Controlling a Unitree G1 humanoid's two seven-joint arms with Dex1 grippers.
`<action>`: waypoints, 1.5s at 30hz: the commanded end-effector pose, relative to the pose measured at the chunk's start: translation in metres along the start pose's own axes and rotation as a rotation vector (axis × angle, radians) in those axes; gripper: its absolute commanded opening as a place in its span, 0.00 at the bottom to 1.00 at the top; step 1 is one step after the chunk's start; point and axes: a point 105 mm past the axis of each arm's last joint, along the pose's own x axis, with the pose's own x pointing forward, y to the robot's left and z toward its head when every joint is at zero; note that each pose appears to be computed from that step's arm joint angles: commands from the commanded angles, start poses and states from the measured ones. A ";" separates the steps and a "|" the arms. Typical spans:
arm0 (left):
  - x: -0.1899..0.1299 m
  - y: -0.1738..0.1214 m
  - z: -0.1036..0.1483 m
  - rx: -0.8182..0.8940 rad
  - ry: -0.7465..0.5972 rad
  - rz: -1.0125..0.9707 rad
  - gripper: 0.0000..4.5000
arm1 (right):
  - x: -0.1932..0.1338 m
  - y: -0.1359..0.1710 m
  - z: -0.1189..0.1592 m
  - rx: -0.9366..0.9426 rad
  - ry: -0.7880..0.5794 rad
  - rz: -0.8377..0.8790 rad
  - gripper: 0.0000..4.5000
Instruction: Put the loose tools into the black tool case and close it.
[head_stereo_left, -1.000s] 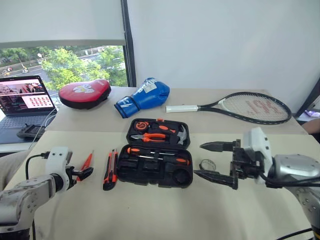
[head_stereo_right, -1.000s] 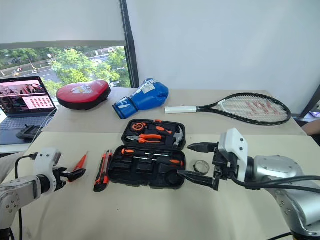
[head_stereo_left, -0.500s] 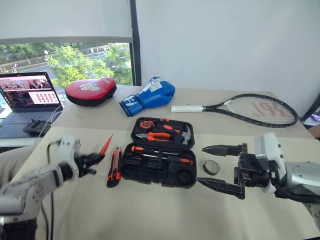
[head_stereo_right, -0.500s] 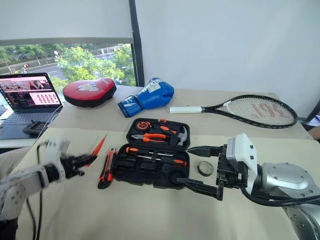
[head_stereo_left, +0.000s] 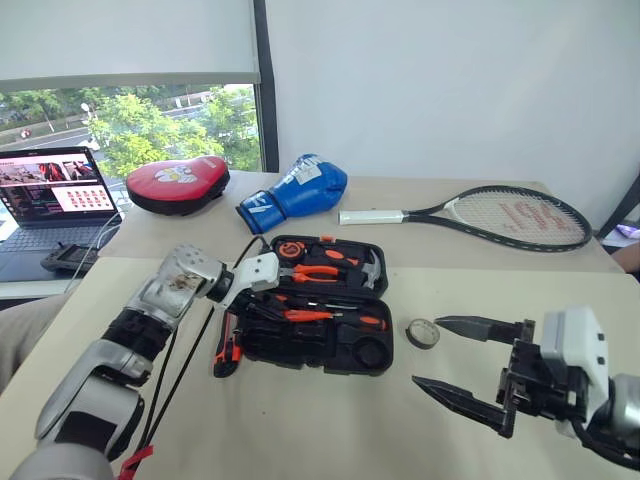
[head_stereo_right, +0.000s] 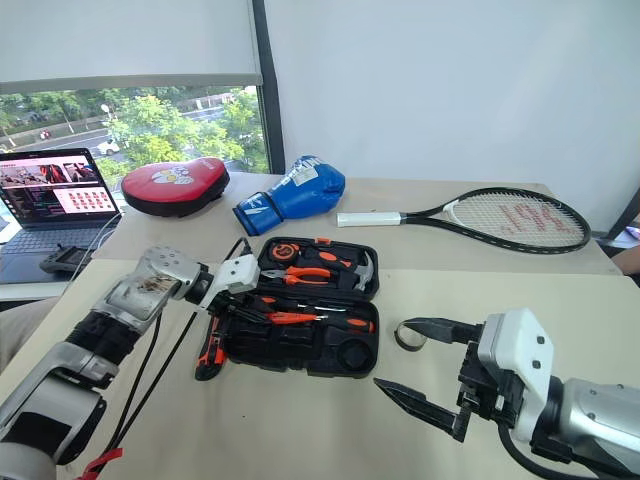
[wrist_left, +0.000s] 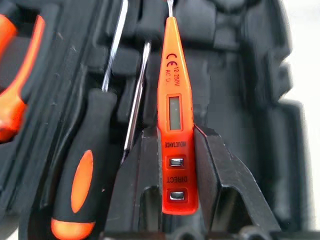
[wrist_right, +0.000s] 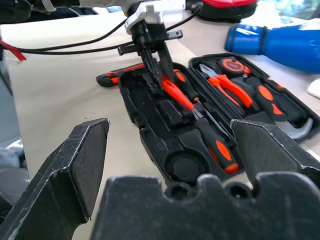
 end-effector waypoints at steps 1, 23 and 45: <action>-0.004 0.007 -0.001 0.060 0.048 0.013 0.10 | -0.004 0.005 0.010 -0.036 -0.027 -0.024 1.00; -0.007 -0.001 -0.019 0.014 0.048 -0.069 0.32 | -0.006 0.009 0.006 -0.036 -0.009 -0.034 1.00; -0.010 -0.003 0.023 -0.392 -0.529 0.460 0.02 | 0.000 0.003 0.005 -0.057 -0.021 -0.041 1.00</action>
